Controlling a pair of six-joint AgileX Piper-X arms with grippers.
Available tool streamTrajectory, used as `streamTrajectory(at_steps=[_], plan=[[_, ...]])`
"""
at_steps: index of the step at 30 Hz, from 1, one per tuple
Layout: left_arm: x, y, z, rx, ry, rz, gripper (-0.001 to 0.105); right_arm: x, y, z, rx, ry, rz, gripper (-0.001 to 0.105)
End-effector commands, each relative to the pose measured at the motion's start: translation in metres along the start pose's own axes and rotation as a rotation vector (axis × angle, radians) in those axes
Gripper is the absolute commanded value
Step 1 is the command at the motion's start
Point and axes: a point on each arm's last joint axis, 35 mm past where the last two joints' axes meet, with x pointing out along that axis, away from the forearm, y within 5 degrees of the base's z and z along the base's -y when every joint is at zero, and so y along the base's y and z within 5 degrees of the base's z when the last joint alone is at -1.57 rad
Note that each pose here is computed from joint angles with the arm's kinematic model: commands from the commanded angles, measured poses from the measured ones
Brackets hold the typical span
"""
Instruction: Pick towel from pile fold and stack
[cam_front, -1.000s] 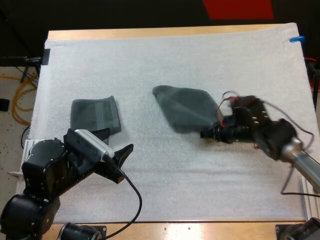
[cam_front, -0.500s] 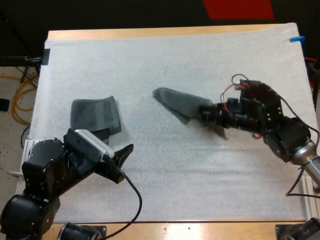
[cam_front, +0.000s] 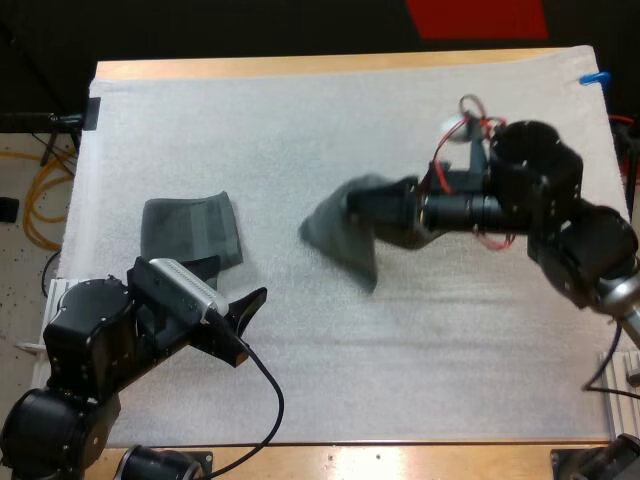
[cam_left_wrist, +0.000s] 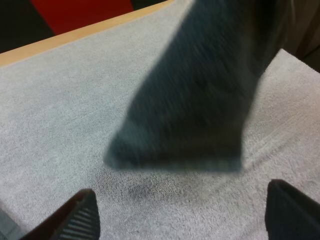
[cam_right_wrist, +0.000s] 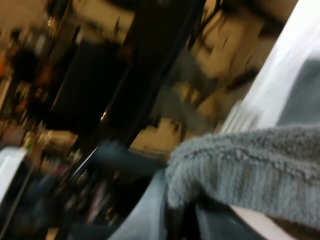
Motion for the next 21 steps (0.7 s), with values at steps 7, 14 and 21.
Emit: streamTrajectory(at_steps=[7, 14, 21], plan=[[-0.001, -0.001, 0.002, -0.002, -0.006, -0.010, 0.067, -0.026, 0.059, -0.001, -0.064, -0.049, -0.039, 0.000], [-0.001, -0.001, 0.002, -0.001, -0.008, -0.010, 0.067, -0.006, 0.017, -0.013, -0.012, -0.015, -0.355, 0.000], [-0.001, -0.002, 0.007, 0.020, -0.054, -0.017, 0.067, 0.089, -0.088, -0.033, 0.053, 0.022, -0.374, 0.000]])
